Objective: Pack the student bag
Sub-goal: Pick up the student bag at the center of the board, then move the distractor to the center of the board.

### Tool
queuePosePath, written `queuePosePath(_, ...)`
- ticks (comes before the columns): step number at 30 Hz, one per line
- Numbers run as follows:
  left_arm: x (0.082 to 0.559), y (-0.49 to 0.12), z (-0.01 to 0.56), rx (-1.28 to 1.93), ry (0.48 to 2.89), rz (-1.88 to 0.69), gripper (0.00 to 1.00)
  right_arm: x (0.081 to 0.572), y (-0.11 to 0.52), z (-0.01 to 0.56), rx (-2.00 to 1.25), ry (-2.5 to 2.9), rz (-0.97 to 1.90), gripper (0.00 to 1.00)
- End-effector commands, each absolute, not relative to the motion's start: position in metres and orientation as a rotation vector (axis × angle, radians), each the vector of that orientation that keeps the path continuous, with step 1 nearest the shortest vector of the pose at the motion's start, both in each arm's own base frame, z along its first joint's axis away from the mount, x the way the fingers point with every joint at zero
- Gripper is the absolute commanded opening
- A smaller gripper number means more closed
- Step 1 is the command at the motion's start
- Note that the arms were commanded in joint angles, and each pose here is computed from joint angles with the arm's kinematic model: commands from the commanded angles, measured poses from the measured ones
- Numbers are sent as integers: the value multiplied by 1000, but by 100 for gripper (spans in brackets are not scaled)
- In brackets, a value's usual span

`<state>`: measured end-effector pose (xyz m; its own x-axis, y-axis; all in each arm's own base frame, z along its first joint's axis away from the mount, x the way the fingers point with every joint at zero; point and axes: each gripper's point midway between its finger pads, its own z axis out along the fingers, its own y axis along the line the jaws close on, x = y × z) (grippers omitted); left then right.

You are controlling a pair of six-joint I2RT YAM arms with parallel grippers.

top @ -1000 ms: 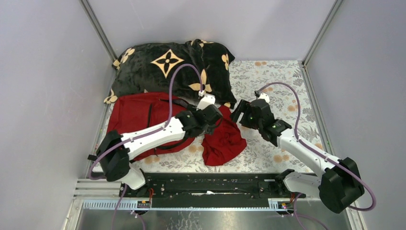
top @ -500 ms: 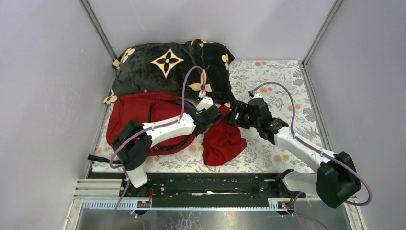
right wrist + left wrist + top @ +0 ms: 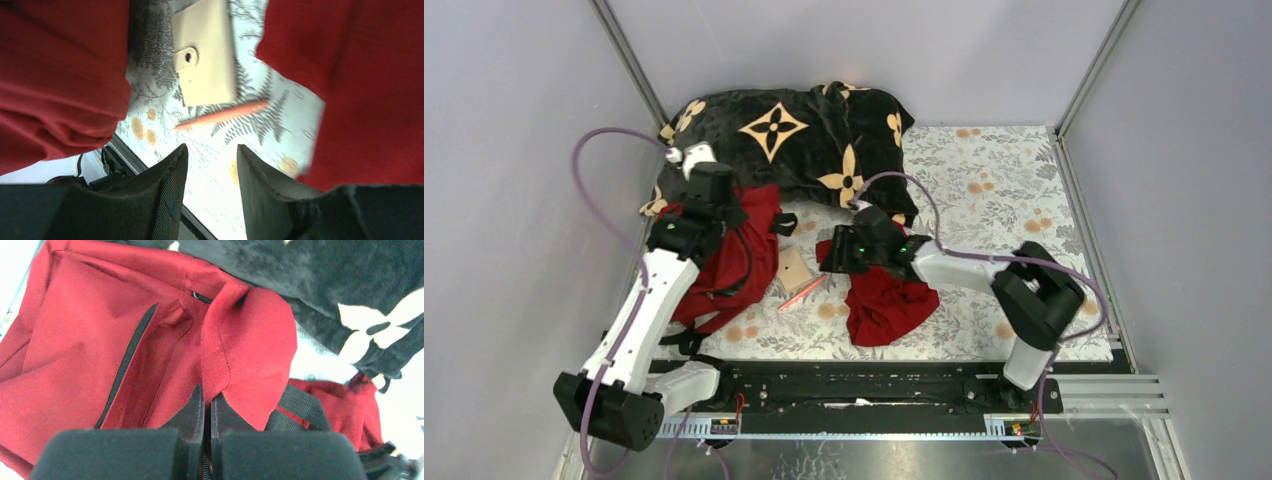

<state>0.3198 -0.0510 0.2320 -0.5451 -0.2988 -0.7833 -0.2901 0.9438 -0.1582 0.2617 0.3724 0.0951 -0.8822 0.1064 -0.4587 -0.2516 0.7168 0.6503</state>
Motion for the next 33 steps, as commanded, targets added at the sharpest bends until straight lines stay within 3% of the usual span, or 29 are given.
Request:
queuePosePath(1,312,-18,248,-550,2099,-27,0,265,429,110,-209,2386,1140,47)
queuePosePath(15,303,29,242,-742,2046,83,0,322,424,48,-125,2459,794,47)
queuePosePath(21,300,29,218,-762,2105,78,0,343,348,1,64,2558,677,46)
queuePosePath(29,301,23,209,-760,2116,33,0,329,233,1,307,2556,441,46)
queuePosePath(33,301,26,212,-773,2099,49,0,328,228,25,268,2518,472,46)
